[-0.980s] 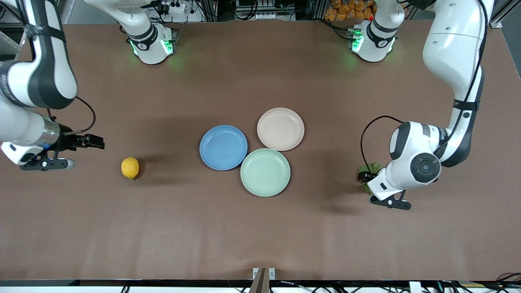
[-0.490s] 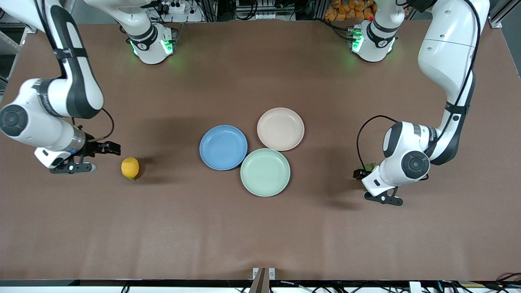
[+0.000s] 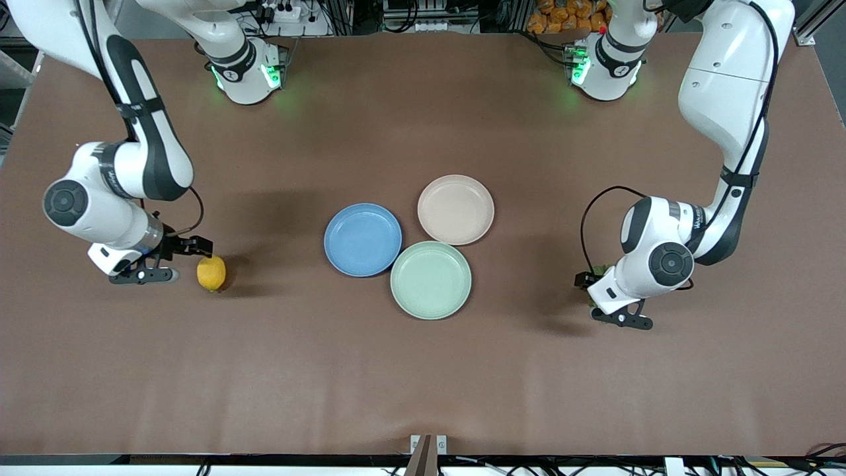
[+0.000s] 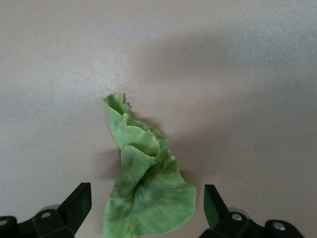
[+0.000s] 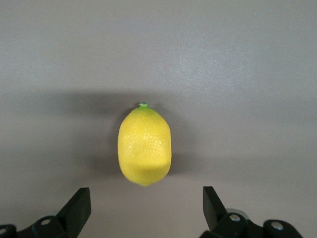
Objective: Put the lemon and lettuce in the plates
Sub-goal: 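Lower and close the left gripper on the lettuce while the right grasps lemon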
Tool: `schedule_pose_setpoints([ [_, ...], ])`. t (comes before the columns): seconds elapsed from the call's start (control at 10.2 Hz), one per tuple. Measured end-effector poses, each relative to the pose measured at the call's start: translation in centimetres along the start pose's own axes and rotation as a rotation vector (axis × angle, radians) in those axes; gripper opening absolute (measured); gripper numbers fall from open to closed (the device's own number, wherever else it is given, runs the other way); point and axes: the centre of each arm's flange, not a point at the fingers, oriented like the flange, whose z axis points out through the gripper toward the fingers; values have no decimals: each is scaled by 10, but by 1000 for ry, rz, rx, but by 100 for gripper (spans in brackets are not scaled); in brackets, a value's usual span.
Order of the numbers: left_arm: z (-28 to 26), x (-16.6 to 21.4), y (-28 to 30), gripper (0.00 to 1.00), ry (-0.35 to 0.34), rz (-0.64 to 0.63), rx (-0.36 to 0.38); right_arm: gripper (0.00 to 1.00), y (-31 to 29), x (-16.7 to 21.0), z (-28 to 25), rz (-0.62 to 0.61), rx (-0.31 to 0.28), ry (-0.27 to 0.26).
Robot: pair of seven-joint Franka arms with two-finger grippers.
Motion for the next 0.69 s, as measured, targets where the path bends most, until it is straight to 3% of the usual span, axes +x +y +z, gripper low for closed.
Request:
schedule_pose_setpoints([
  [0.69,20,-4,1,100,-29,2,-4,100,2,2,54,15,-8,-1],
])
